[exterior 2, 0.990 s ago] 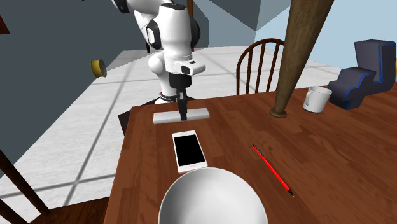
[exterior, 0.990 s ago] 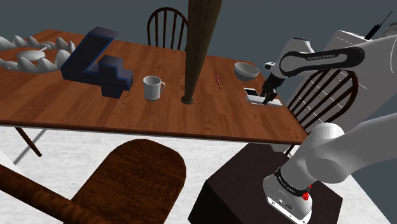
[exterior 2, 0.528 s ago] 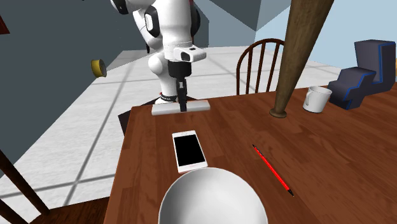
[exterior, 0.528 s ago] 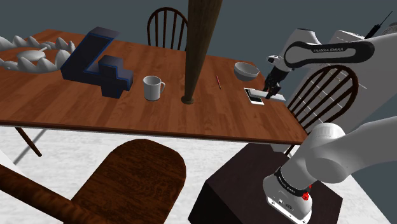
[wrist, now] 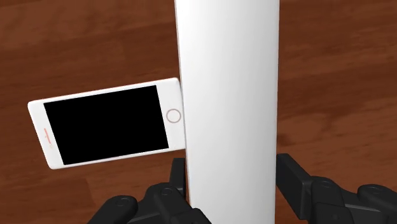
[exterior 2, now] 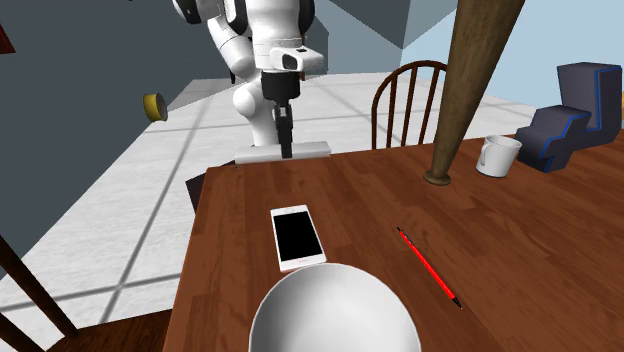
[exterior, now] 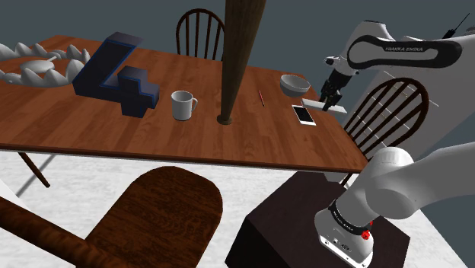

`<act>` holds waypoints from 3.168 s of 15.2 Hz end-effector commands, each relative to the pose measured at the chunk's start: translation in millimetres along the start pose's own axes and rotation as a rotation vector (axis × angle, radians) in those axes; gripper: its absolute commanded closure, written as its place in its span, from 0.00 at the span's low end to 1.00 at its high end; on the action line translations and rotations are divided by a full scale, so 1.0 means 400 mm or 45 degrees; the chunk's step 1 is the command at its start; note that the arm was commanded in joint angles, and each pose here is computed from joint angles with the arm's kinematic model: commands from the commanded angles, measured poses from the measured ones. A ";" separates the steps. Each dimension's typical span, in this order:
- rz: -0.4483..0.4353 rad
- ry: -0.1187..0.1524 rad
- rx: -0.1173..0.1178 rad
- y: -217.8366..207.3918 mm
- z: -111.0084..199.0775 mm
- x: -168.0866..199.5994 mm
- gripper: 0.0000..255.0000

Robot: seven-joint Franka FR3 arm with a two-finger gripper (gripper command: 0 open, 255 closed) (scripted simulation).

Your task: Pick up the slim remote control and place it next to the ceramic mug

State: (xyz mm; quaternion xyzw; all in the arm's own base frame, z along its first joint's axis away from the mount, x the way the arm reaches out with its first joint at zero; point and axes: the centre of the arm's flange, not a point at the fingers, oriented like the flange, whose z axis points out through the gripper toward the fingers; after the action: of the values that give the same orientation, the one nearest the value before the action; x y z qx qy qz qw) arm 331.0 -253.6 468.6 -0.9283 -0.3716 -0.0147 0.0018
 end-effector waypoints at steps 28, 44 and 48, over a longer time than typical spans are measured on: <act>0.000 0.000 0.000 -0.256 -0.087 0.649 1.00; 0.000 0.000 0.000 -0.450 -0.075 1.140 1.00; 0.000 0.000 0.000 -0.499 -0.072 1.262 1.00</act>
State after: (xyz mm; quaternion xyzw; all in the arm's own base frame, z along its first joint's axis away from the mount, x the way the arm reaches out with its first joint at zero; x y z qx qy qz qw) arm 550.8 224.5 508.0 -0.9282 -0.3718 -0.0145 0.0017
